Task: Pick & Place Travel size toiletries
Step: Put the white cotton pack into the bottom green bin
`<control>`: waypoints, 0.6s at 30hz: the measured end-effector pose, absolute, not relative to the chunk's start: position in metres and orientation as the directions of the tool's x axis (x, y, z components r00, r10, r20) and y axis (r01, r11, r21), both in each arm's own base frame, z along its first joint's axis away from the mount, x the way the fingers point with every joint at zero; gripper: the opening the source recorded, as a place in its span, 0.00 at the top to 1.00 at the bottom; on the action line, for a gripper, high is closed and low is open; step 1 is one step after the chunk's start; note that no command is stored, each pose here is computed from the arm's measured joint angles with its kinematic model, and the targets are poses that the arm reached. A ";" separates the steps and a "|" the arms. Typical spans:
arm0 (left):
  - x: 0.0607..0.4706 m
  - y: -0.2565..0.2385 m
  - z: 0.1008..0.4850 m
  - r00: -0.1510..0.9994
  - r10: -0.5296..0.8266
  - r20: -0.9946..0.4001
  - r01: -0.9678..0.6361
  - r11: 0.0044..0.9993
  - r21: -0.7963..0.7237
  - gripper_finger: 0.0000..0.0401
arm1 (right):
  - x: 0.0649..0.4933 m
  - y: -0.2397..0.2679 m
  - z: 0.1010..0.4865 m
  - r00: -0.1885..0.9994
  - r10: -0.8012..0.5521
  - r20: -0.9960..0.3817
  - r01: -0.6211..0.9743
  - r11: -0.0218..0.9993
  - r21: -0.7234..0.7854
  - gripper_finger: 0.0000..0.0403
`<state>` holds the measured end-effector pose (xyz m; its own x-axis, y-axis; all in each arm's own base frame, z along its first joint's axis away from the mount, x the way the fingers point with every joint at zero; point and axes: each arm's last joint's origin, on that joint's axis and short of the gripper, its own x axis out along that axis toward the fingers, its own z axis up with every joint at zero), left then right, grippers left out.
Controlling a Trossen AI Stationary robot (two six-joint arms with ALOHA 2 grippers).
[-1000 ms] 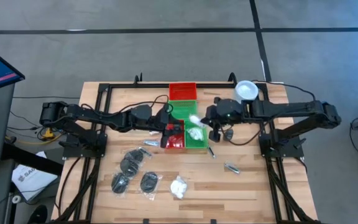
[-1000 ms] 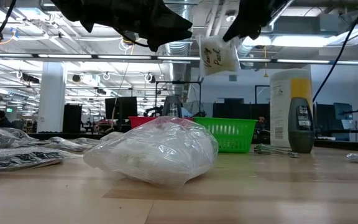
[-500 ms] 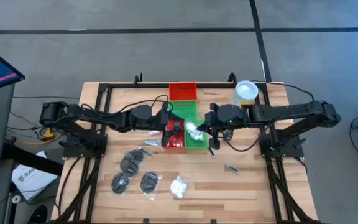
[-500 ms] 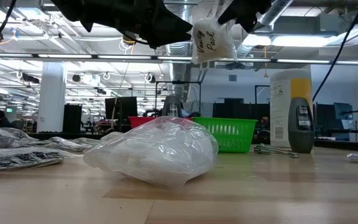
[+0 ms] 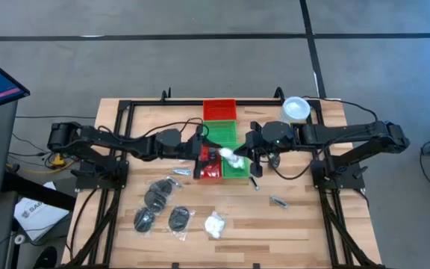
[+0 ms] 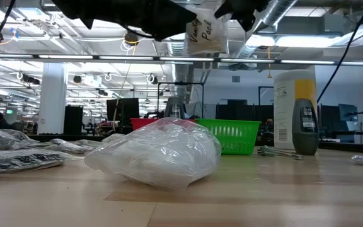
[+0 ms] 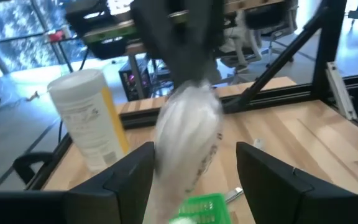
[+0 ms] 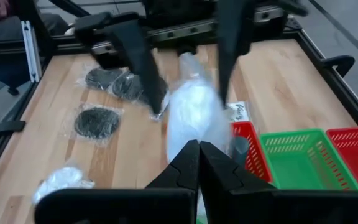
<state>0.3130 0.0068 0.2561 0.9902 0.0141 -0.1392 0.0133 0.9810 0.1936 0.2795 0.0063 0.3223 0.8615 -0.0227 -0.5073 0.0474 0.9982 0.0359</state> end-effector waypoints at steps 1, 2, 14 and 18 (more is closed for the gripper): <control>0.313 0.006 0.256 0.990 0.012 -0.138 0.016 0.980 0.200 0.46 | 0.280 0.005 0.322 0.862 -0.025 -0.507 0.050 0.998 0.036 1.00; 0.313 0.005 0.256 0.991 0.009 -0.137 0.019 0.979 0.203 0.48 | 0.280 0.005 0.322 0.862 -0.026 -0.507 0.051 0.998 0.036 1.00; 0.313 0.003 0.258 0.992 0.005 -0.123 0.023 0.974 0.225 0.96 | 0.280 0.006 0.323 0.865 -0.018 -0.502 0.045 0.998 0.042 1.00; 0.313 0.003 0.258 0.992 0.004 -0.124 0.024 0.974 0.225 0.98 | 0.280 0.006 0.323 0.864 -0.018 -0.503 0.044 0.998 0.041 1.00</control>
